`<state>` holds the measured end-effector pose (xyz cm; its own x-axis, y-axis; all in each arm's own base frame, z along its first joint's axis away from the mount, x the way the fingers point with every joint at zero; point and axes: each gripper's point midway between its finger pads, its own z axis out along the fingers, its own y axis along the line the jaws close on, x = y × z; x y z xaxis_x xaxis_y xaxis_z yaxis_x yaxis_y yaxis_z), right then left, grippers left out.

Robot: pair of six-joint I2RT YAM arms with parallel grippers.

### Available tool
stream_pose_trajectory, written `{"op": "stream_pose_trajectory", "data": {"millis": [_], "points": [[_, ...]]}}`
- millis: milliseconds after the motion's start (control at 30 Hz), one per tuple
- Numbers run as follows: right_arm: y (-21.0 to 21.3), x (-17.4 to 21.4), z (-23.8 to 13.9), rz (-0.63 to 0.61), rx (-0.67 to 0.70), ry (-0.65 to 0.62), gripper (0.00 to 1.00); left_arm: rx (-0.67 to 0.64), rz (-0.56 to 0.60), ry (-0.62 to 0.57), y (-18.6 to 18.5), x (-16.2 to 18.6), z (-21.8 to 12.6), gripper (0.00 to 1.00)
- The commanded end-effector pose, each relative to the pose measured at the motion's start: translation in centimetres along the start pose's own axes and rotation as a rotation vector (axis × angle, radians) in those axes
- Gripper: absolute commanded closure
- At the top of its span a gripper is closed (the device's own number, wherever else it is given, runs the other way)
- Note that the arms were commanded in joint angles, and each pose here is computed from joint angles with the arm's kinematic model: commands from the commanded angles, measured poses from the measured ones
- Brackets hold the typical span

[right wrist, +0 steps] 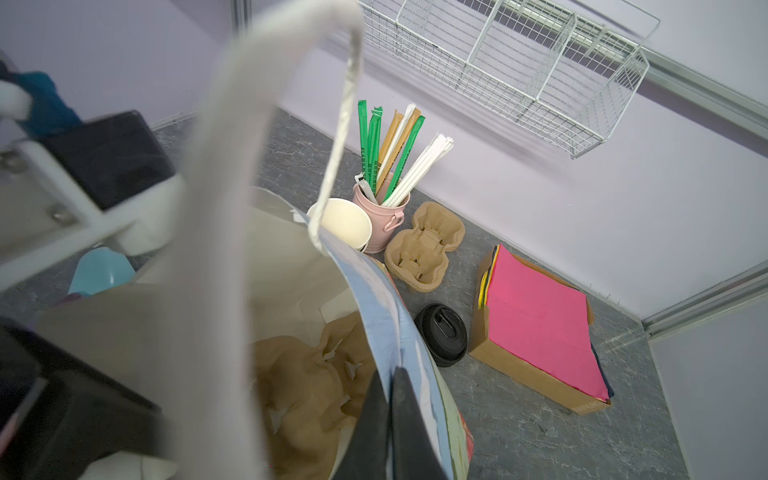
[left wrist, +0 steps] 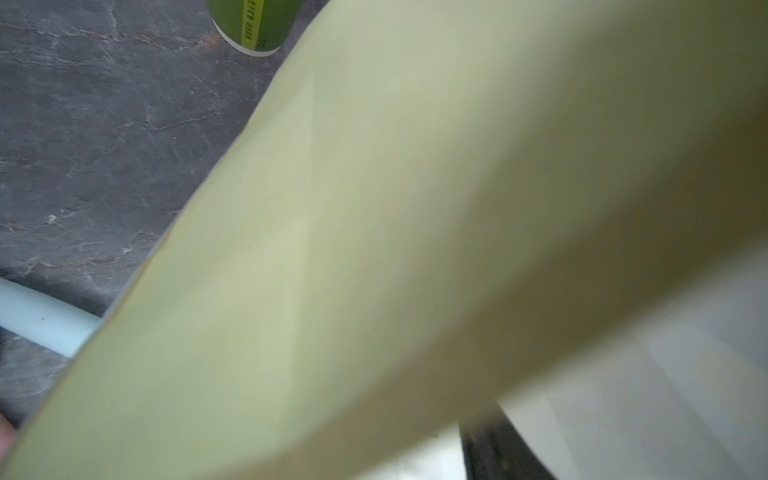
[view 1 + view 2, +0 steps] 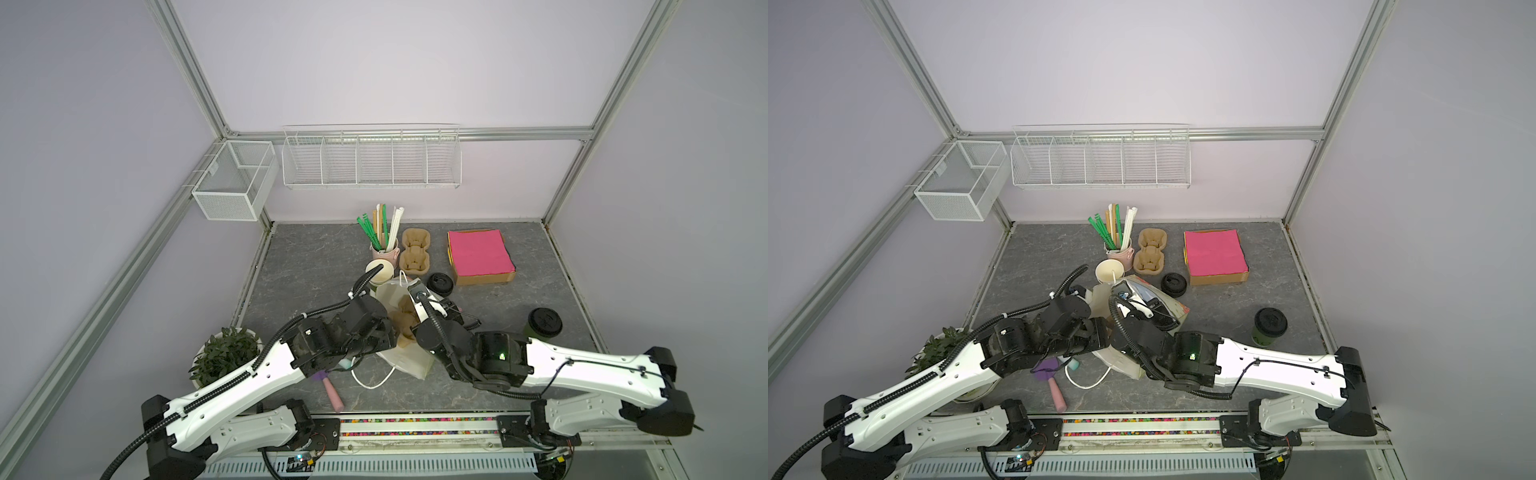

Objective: Pack the takeout coffee

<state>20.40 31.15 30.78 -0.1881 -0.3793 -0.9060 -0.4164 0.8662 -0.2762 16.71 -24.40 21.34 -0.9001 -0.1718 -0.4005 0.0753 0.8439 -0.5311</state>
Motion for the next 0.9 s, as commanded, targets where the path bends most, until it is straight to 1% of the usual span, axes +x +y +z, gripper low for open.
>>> {"op": "stream_pose_trajectory", "data": {"millis": [0,133,267,367,467,600,700,867], "points": [[-0.1,-1.0,-0.6,0.071,0.0,-0.041,0.93,-0.026,0.014,-0.047,0.3,-0.7,0.4,0.55],[0.1,-0.9,-0.7,0.074,-0.006,-0.042,0.93,-0.042,0.015,-0.027,0.6,-0.3,1.6,0.59],[0.2,-0.8,-0.6,0.086,-0.011,-0.037,0.93,-0.042,0.011,-0.042,0.6,-0.5,1.8,0.65],[0.2,-0.7,-0.7,0.092,-0.014,-0.036,0.93,-0.047,0.016,-0.034,0.7,-0.3,2.1,0.73],[0.2,-0.7,-0.7,0.096,-0.015,-0.037,0.93,-0.055,0.016,-0.024,0.8,-0.1,2.6,0.77],[0.1,-0.6,-0.8,0.104,-0.019,-0.036,0.93,-0.056,0.015,-0.028,0.9,-0.1,2.8,0.81],[0.1,-0.5,-0.8,0.106,-0.018,-0.034,0.93,-0.06,0.019,-0.039,1.0,-0.3,2.6,0.85],[-0.1,-0.3,-0.8,0.104,-0.006,-0.022,0.93,-0.051,0.025,-0.051,0.7,-0.7,2.0,0.98]]}}
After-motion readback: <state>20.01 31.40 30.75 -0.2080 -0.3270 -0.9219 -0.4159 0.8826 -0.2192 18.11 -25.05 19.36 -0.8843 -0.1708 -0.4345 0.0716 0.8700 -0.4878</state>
